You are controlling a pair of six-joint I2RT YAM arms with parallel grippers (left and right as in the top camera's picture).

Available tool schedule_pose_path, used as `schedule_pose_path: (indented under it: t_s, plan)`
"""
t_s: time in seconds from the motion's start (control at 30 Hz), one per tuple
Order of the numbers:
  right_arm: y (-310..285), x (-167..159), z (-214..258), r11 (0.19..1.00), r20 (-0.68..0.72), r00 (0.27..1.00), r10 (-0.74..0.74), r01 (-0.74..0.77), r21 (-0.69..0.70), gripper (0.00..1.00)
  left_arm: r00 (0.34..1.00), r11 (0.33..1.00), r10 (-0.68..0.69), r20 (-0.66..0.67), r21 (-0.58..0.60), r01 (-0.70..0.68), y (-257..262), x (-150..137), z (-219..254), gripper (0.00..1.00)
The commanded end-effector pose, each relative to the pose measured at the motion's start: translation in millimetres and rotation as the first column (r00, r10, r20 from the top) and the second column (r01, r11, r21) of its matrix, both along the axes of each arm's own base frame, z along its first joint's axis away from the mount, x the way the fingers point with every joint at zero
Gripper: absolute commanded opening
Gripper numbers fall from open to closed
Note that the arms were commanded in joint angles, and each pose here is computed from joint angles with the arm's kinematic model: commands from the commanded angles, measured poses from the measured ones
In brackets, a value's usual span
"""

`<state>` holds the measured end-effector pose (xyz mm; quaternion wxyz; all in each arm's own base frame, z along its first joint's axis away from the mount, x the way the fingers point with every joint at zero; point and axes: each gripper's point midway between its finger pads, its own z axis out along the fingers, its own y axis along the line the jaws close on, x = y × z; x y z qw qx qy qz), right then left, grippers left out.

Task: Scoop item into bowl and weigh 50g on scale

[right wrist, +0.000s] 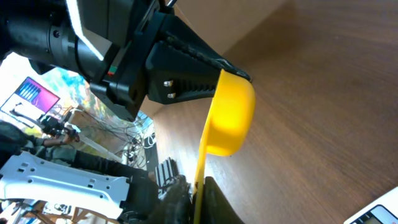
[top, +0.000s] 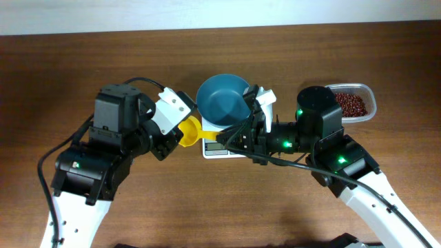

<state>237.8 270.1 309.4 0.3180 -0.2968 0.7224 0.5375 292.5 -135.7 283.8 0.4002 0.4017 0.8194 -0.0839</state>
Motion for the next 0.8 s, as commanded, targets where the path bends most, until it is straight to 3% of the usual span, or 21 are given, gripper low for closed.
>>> schedule_pose_path:
  t_s: [0.0,0.47,0.57,0.67,0.7,0.73,0.77]
  plan:
    - [1.6,-3.8,1.6,1.0,0.011,1.0,0.019,-0.019,0.003,0.04,0.999,0.998,0.032,0.028,0.046,-0.034,10.0,5.4,3.2,0.0]
    - [1.0,-4.7,-1.3,1.0,-0.001,1.0,0.019,-0.019,-0.005,0.04,0.997,0.993,0.051,0.053,0.102,-0.056,18.8,9.5,2.0,0.0]
    - [0.3,-2.6,-2.2,1.0,0.015,1.0,0.011,-0.011,-0.012,0.04,0.997,0.993,0.054,0.054,0.104,-0.06,19.5,9.7,1.9,0.22]
    - [-5.3,11.4,-13.2,0.995,0.016,0.997,-0.08,0.08,-0.066,0.04,0.997,0.993,0.054,0.054,0.104,-0.06,19.5,9.7,1.8,0.66]
    - [-6.9,14.3,-16.3,0.992,0.012,0.995,-0.101,0.102,-0.08,0.04,0.997,0.993,0.054,0.054,0.104,-0.06,19.5,9.7,1.8,0.88]
    - [-7.9,15.4,-18.5,0.99,0.007,0.994,-0.111,0.111,-0.089,0.04,0.997,0.993,0.054,0.054,0.104,-0.06,19.5,9.7,1.8,0.99]
    - [-8.2,14.6,-20.1,0.99,0.006,0.994,-0.108,0.108,-0.095,0.04,0.997,0.993,0.054,0.054,0.104,-0.06,19.5,9.7,1.8,0.99]
